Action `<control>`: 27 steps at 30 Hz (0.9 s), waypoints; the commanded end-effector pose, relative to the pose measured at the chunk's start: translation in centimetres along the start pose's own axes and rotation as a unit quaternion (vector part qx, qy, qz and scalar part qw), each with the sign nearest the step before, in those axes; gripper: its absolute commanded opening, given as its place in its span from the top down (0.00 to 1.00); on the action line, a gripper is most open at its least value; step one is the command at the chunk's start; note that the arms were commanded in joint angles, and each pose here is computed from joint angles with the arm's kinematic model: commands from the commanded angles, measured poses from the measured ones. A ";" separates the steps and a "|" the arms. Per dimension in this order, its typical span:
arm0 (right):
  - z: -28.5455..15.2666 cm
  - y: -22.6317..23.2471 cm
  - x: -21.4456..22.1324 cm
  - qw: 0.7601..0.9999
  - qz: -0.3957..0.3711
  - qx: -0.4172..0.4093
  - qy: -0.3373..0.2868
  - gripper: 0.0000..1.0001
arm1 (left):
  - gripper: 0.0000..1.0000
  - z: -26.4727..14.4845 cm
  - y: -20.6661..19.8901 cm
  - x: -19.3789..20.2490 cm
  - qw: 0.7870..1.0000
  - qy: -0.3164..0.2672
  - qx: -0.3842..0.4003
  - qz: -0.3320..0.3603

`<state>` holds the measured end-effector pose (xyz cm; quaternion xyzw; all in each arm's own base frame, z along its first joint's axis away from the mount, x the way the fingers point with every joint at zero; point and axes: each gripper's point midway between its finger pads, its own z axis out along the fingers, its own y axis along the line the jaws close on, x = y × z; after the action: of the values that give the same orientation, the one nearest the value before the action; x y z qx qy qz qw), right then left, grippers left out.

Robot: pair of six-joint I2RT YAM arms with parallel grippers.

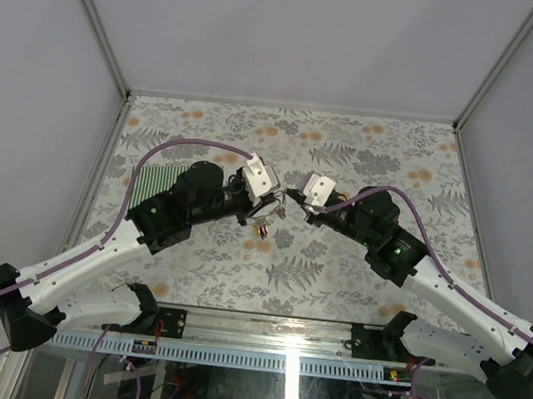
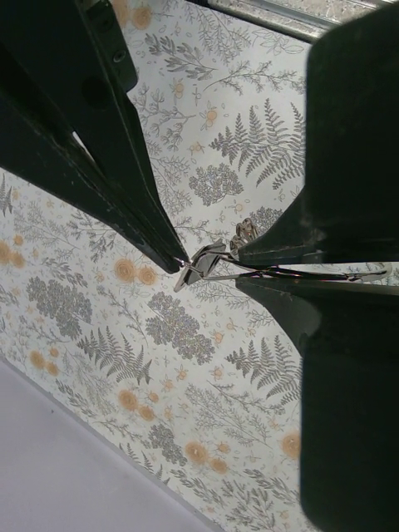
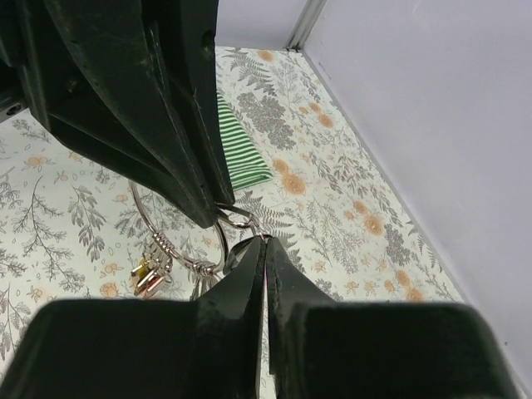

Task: Put the keys on the keyring

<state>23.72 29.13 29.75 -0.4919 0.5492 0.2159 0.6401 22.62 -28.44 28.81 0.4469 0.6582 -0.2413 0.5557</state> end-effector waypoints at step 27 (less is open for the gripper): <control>-2.1 -1.9 -4.4 0.998 -0.001 0.040 -0.055 0.68 | 1.00 -0.5 -2.1 -2.3 0.997 -0.032 0.068 0.009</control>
<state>23.28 28.91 30.63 -0.4886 0.5411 0.2213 0.6477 20.04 -29.37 27.56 0.5011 0.6379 -0.2883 0.5089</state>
